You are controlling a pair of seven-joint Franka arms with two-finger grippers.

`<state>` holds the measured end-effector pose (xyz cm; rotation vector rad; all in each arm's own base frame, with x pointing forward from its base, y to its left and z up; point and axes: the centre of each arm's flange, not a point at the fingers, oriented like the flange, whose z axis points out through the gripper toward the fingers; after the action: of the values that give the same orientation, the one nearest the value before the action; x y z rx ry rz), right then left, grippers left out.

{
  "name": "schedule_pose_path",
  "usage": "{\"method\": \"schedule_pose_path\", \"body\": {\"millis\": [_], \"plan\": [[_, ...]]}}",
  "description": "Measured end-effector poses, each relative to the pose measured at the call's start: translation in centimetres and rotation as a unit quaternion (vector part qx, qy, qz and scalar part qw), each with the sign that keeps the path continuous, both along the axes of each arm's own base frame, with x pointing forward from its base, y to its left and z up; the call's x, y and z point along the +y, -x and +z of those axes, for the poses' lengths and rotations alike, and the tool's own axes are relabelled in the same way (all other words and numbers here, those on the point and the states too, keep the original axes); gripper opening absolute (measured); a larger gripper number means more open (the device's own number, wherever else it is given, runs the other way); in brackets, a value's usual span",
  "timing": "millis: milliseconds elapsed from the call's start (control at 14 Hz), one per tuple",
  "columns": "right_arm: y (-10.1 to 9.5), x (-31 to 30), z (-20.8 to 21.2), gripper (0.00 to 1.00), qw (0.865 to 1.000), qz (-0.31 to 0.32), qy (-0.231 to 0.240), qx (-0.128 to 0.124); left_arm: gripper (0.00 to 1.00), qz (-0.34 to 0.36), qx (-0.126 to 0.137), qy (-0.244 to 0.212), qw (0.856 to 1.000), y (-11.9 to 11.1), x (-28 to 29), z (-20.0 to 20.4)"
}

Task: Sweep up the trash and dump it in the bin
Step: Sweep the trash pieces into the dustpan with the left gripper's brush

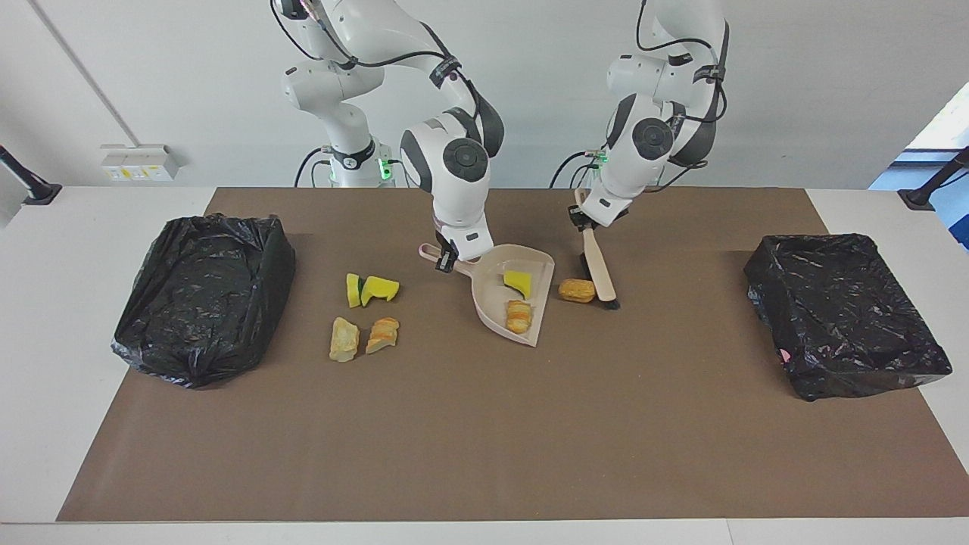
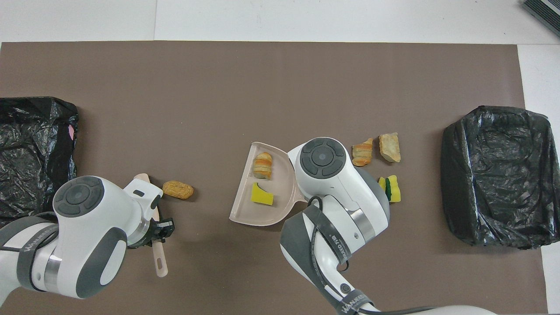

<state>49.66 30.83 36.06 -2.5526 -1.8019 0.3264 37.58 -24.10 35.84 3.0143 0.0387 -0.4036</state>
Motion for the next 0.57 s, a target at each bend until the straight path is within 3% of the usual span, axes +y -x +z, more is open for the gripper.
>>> {"method": "schedule_pose_path", "body": {"millis": [286,572], "plan": [[0.0,0.0,0.0,0.32,1.000,0.000,0.000,0.000,0.26,-0.042,-0.015,0.012,0.999,1.5,-5.2,1.1],[0.0,0.0,0.0,0.32,1.000,0.000,0.000,0.000,0.26,-0.046,-0.009,0.005,0.999,2.9,-7.5,1.4]]}}
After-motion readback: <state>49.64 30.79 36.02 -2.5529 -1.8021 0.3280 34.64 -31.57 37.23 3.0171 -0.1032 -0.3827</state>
